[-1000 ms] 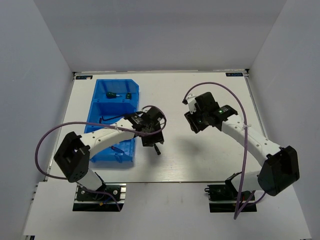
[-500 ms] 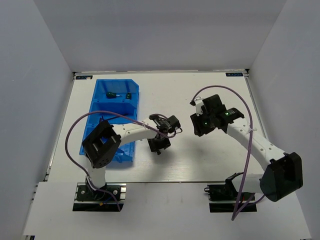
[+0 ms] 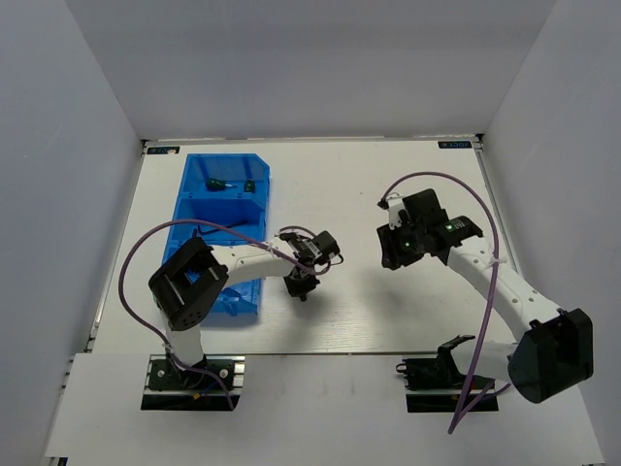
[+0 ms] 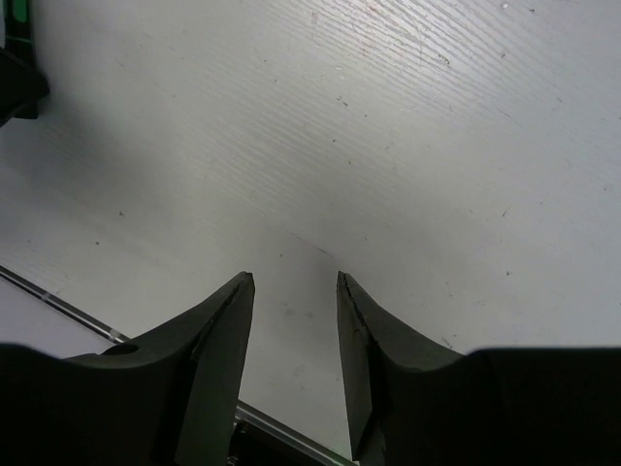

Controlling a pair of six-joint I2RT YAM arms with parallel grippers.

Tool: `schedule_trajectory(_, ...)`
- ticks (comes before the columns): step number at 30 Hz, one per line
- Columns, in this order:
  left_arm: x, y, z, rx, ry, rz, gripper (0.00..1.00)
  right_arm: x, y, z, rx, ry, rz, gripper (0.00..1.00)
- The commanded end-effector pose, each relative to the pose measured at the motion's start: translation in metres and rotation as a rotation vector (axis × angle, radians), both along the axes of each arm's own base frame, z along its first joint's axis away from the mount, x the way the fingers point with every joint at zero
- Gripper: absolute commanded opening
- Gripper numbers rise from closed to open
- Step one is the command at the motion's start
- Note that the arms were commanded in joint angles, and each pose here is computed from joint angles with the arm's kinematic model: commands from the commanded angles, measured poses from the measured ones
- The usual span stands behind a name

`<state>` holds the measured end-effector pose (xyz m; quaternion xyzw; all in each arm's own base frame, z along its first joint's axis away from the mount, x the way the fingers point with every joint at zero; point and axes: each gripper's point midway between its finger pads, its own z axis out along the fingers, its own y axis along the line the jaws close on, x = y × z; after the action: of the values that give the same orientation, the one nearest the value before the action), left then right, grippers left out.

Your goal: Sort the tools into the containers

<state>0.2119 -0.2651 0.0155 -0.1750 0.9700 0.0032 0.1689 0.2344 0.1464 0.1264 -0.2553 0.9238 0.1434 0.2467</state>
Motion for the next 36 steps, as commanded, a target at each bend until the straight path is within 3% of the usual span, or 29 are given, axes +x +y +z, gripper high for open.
schedule_trajectory(1,0.012,-0.006,-0.004,0.002,-0.055,0.000,0.09,-0.004,0.000,0.007,0.030,-0.004,-0.003,0.46)
schedule_trajectory(2,0.013,-0.007,-0.001,0.005,-0.054,-0.010,0.02,-0.004,-0.001,0.007,0.031,-0.004,-0.009,0.46)
schedule_trajectory(3,0.013,-0.010,0.004,0.007,-0.067,-0.018,0.00,-0.003,-0.002,0.008,0.032,-0.007,-0.013,0.46)
schedule_trajectory(7,0.024,-0.025,0.060,-0.002,-0.162,-0.048,0.00,-0.005,-0.001,0.011,0.045,-0.008,-0.006,0.46)
schedule_trajectory(9,0.023,-0.019,0.081,-0.003,-0.190,0.006,0.00,-0.005,-0.001,0.011,0.044,-0.010,-0.003,0.46)
schedule_trajectory(14,0.003,0.049,0.131,0.023,-0.273,0.287,0.00,-0.002,-0.001,0.014,0.049,-0.016,-0.009,0.46)
schedule_trajectory(15,-0.006,0.073,0.128,0.076,-0.260,0.332,0.00,-0.003,-0.001,0.014,0.049,-0.012,-0.009,0.46)
schedule_trajectory(18,-0.020,0.100,0.138,0.009,-0.285,0.493,0.00,-0.002,-0.002,0.015,0.053,-0.018,-0.012,0.46)
schedule_trajectory(24,-0.030,0.153,0.123,-0.016,-0.349,0.645,0.00,-0.004,0.000,0.013,0.058,0.004,-0.006,0.46)
schedule_trajectory(32,-0.013,0.177,0.123,0.054,-0.384,0.737,0.00,-0.007,0.001,0.015,0.069,0.012,0.008,0.46)
schedule_trajectory(36,-0.009,0.179,0.116,0.080,-0.351,0.764,0.13,-0.009,0.001,0.017,0.071,0.004,0.014,0.46)
